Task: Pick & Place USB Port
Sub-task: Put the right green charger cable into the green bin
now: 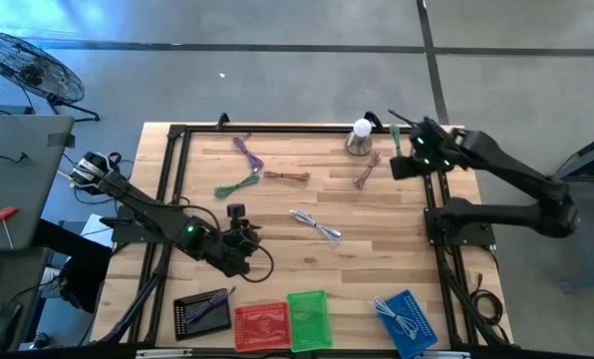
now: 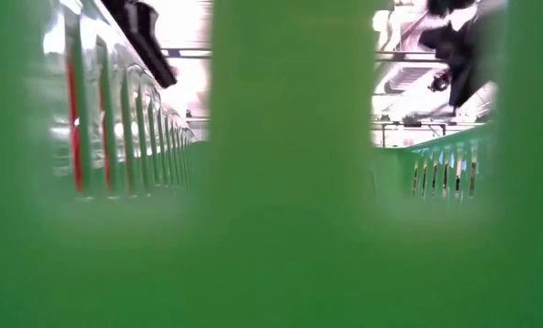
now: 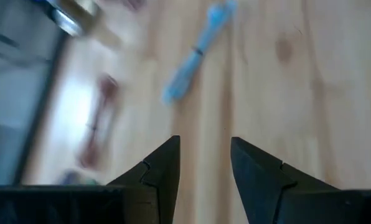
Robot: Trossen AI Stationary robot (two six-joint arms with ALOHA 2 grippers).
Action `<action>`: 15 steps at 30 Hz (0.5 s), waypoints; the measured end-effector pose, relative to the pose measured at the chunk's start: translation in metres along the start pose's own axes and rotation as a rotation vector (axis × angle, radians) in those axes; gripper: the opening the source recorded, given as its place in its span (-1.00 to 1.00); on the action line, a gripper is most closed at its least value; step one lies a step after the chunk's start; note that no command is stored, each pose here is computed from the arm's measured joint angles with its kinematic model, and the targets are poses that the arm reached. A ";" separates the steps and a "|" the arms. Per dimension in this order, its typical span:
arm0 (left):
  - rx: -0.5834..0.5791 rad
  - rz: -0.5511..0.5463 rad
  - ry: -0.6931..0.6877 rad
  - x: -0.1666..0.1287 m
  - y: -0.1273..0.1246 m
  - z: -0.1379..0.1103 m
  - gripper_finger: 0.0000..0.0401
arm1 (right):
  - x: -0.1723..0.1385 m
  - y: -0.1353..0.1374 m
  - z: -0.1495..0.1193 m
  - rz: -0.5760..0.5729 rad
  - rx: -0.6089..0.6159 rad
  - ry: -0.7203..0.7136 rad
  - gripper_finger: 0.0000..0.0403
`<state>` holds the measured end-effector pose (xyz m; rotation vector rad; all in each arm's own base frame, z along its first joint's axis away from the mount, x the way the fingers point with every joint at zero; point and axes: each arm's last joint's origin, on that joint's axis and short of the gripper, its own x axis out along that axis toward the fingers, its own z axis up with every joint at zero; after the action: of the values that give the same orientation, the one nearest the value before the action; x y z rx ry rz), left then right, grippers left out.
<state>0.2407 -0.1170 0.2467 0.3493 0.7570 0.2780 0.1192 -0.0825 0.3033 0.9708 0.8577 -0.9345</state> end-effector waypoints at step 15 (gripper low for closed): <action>-0.033 -0.272 -0.481 -0.005 0.001 0.056 -0.26 | -0.044 0.051 -0.064 0.497 -0.471 -0.270 -1.00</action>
<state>0.2763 -0.1294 0.2879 0.2634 0.3180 -0.0529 0.1397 0.0016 0.3365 0.5866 0.5327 -0.3937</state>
